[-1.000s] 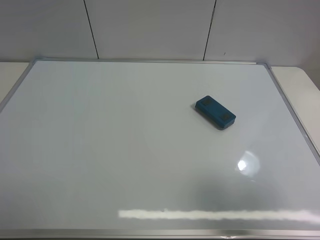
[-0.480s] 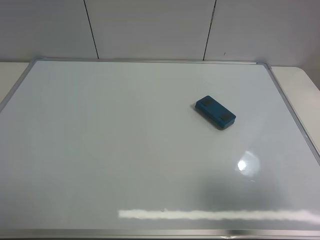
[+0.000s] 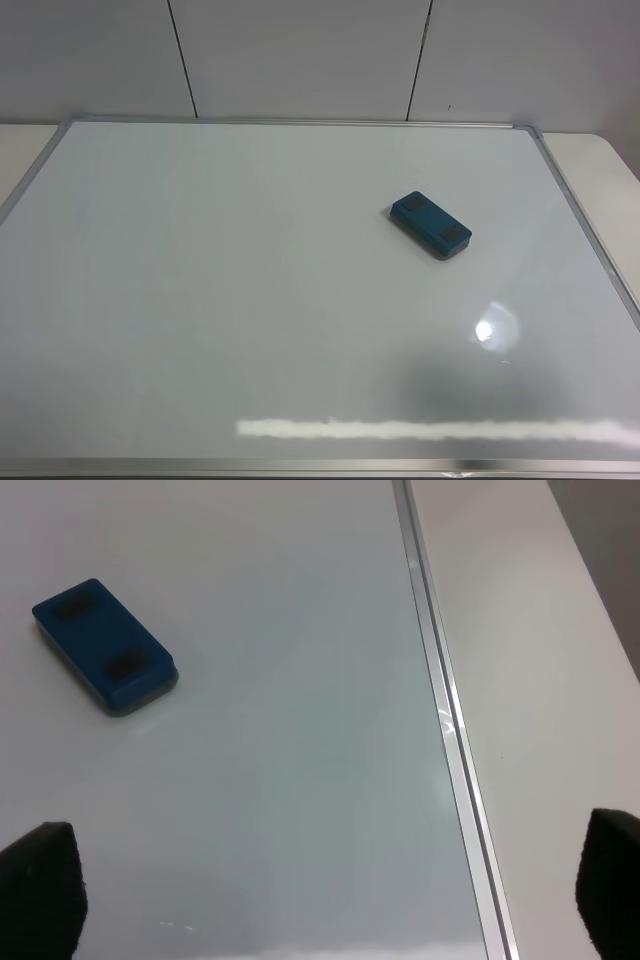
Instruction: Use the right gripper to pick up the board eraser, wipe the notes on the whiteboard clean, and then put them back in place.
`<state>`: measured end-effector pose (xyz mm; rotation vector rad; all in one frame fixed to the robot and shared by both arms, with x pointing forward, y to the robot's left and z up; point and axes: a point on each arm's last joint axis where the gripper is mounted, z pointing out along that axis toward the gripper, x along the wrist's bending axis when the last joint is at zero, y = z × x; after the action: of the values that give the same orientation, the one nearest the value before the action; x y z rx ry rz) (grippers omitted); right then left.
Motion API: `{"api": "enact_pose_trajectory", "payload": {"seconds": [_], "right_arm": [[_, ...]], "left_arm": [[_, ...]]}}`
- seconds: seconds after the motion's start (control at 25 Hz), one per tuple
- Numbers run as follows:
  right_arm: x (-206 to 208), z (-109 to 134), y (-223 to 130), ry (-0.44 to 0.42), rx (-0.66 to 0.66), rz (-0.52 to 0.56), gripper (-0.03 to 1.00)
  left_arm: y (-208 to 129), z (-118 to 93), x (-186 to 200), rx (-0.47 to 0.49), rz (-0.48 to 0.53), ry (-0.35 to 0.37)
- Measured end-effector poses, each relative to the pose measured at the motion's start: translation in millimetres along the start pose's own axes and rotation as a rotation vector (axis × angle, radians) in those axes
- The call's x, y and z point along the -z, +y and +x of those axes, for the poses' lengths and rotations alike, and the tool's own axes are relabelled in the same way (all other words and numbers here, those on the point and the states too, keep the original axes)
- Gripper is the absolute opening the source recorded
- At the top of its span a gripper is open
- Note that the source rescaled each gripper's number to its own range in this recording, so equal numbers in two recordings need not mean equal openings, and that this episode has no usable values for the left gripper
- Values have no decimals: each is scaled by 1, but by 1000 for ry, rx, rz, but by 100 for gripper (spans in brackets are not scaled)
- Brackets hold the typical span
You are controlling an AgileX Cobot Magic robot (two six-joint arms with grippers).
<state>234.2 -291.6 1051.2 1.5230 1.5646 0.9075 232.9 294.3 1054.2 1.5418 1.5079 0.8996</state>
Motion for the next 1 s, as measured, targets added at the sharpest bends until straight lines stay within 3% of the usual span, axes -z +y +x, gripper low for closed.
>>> {"api": "enact_pose_trajectory", "payload": {"seconds": [1.0], "right_arm": [[0, -1, 0, -6, 2, 1, 96]], "left_arm": [[0, 0, 0, 0, 0, 0]]}}
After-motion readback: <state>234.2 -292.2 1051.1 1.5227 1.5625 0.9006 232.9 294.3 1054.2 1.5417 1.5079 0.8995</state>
